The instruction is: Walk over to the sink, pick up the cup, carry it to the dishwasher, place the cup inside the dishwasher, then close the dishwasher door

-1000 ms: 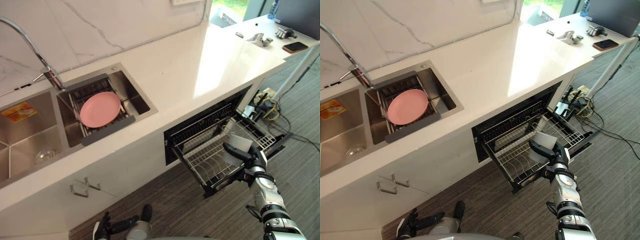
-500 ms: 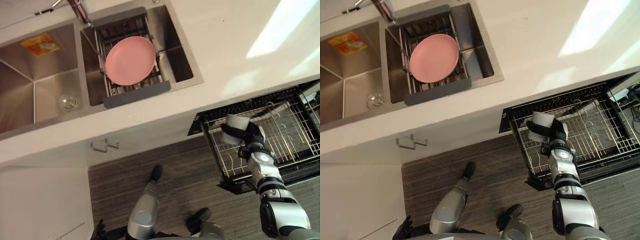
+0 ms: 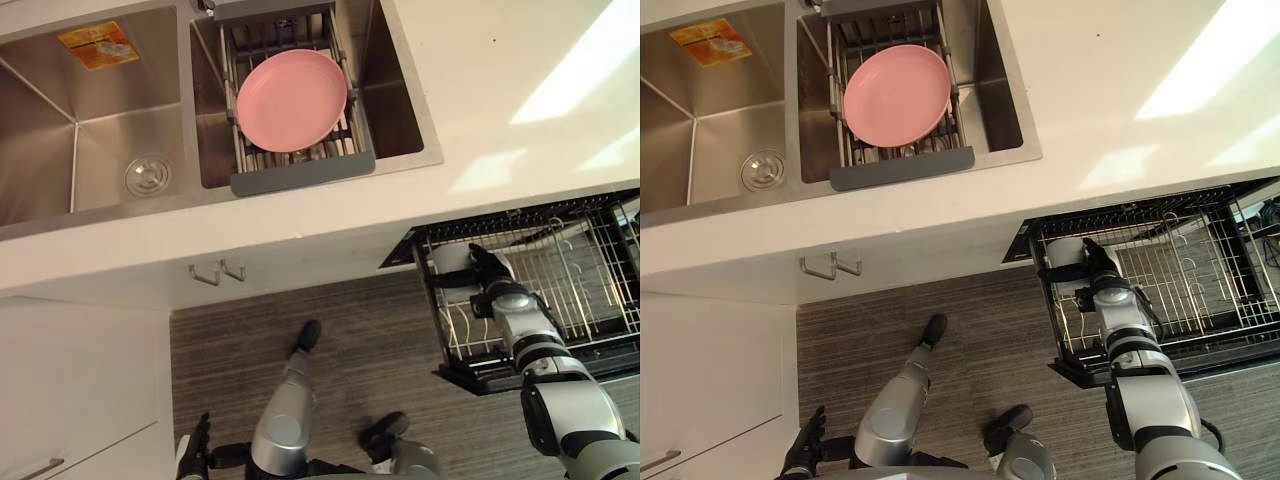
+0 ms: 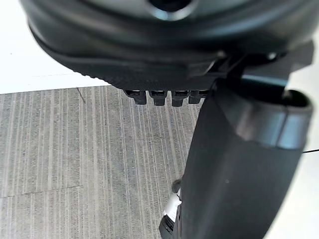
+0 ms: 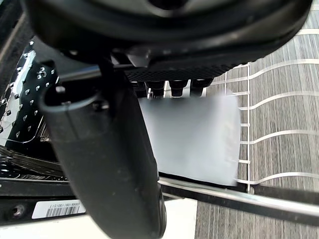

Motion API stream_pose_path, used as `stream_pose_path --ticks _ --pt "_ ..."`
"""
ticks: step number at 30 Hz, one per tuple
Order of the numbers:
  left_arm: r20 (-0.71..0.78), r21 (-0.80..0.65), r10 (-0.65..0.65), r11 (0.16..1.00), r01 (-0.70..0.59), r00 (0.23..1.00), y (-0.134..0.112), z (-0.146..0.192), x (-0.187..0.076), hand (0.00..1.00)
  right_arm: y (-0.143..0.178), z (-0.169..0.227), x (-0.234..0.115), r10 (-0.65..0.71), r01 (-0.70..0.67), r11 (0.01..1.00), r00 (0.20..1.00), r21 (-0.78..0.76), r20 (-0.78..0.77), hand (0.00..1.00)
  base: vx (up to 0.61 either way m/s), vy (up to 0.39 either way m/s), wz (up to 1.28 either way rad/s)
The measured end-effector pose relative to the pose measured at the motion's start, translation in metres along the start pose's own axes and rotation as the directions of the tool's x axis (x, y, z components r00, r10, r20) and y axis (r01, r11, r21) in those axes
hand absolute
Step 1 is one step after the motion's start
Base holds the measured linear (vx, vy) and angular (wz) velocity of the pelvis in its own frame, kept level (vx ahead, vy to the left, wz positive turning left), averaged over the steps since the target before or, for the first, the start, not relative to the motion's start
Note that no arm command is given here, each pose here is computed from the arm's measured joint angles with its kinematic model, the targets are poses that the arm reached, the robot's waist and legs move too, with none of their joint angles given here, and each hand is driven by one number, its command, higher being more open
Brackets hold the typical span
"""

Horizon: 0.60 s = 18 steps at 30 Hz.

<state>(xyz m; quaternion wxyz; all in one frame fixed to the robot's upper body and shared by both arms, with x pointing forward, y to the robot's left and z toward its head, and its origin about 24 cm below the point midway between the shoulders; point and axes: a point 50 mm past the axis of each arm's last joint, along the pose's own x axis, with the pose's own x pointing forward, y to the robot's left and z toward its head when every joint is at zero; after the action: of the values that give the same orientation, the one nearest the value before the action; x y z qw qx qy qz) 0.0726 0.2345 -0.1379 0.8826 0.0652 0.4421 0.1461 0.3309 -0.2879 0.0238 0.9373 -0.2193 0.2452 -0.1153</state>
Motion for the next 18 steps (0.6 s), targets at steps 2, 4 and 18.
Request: stream_pose_path --ticks 2,4,18 --pt "0.006 -0.001 0.000 1.000 0.000 1.000 0.000 0.002 0.000 1.00 0.001 -0.001 -0.001 -0.002 0.002 1.000 1.000 -0.011 0.001 1.00 -0.05 0.019 -0.27" --pt "0.018 -0.002 -0.001 1.000 0.001 1.000 0.000 0.006 0.001 1.00 0.003 -0.008 -0.002 -0.006 0.005 1.000 1.000 -0.015 -0.013 1.00 -0.05 0.000 -0.24" --pt "-0.293 -0.206 0.054 0.971 -0.118 0.955 -0.005 -0.056 -0.023 1.00 0.036 -0.030 -0.078 -0.091 -0.017 0.901 0.969 0.433 0.228 1.00 -0.04 -0.019 -0.48"
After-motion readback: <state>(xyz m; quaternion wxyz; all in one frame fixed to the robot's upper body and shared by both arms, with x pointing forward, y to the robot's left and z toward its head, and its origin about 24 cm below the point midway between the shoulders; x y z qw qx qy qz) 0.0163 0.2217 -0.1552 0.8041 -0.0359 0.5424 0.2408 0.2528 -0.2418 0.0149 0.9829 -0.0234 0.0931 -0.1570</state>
